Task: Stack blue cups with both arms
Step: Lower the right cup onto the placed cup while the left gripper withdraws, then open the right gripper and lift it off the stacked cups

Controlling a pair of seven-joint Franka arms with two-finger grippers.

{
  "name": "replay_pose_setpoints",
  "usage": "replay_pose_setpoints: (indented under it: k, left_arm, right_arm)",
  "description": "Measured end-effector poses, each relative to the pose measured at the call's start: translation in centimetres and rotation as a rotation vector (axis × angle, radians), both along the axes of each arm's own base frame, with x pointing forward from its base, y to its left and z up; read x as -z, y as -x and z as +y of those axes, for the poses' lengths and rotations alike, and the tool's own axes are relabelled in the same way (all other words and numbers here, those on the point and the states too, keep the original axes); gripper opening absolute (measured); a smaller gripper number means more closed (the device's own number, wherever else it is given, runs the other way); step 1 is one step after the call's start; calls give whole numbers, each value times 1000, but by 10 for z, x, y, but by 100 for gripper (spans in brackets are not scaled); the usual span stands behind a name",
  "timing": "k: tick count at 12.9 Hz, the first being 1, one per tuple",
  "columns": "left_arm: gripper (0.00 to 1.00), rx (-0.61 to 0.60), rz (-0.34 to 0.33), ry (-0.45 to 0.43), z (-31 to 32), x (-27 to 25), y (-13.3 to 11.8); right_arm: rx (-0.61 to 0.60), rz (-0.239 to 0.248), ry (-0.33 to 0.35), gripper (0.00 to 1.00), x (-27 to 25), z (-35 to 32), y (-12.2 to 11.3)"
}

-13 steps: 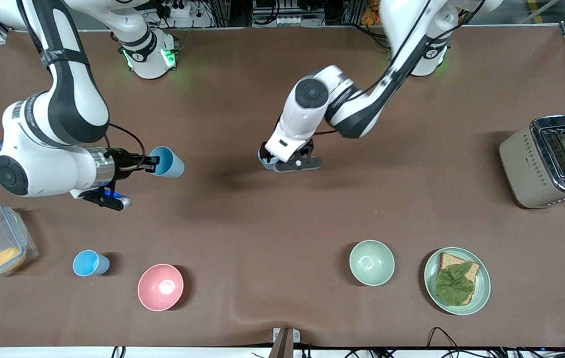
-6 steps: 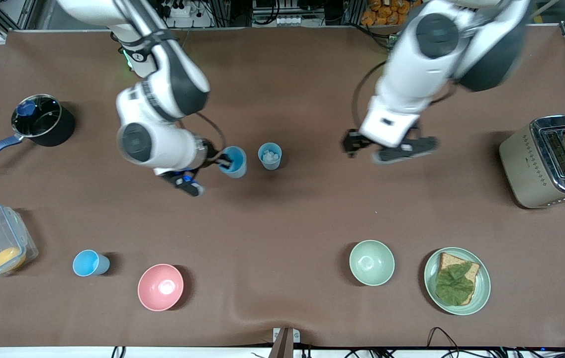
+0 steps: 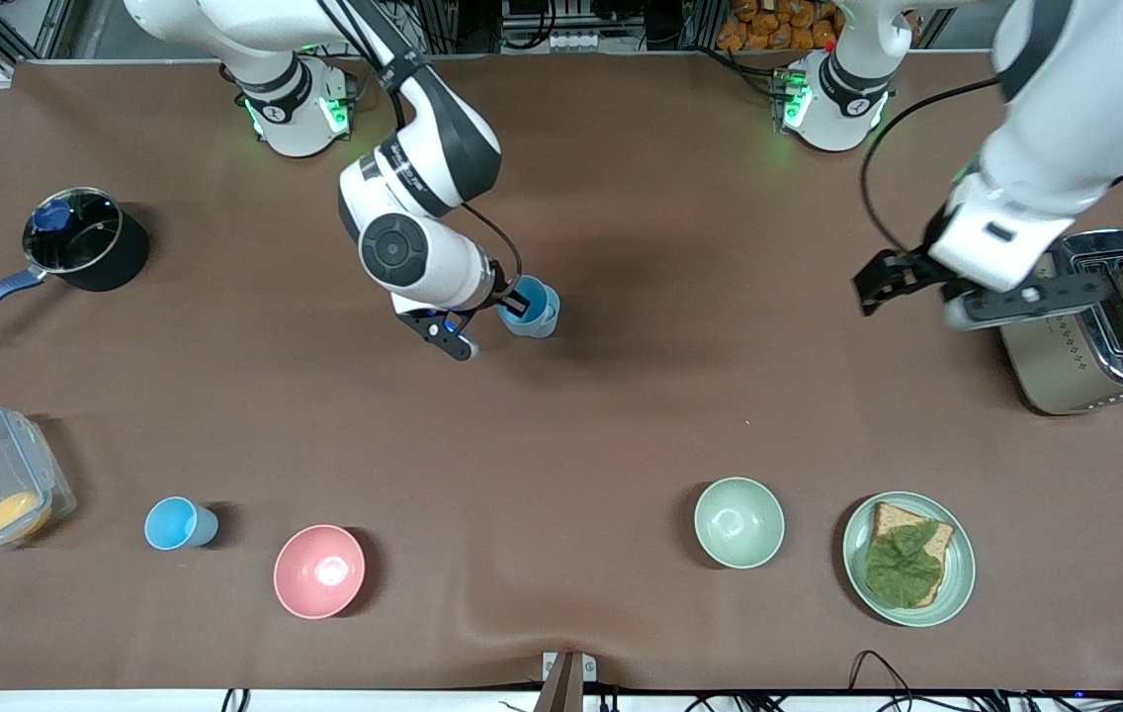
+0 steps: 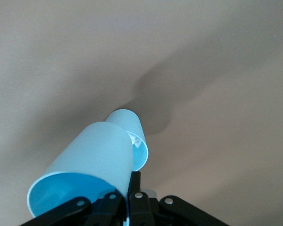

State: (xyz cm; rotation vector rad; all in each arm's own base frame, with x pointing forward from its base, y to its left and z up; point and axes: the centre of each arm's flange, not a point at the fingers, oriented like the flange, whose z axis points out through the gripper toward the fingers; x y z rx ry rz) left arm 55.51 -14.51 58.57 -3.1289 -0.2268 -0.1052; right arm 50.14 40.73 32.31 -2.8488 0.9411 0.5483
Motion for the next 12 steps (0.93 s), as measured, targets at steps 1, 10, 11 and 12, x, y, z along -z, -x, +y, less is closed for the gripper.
replay_pose_setpoints:
  k: [1, 10, 11, 12]
  left_arm:
    - [100, -2, -2, -5, 5, -7, 4]
    - [100, 41, -26, -23, 56, -51, 12]
    - [100, 43, -25, -24, 54, -55, 13]
    - [100, 46, -25, -24, 53, -56, 14]
  right_arm:
    - [7, 8, 9, 4, 4, 3, 3]
    - [50, 35, 52, 30, 14, 16, 14]
    - [50, 36, 61, 42, 9, 11, 10]
    - [38, 28, 82, 54, -1, -2, 2]
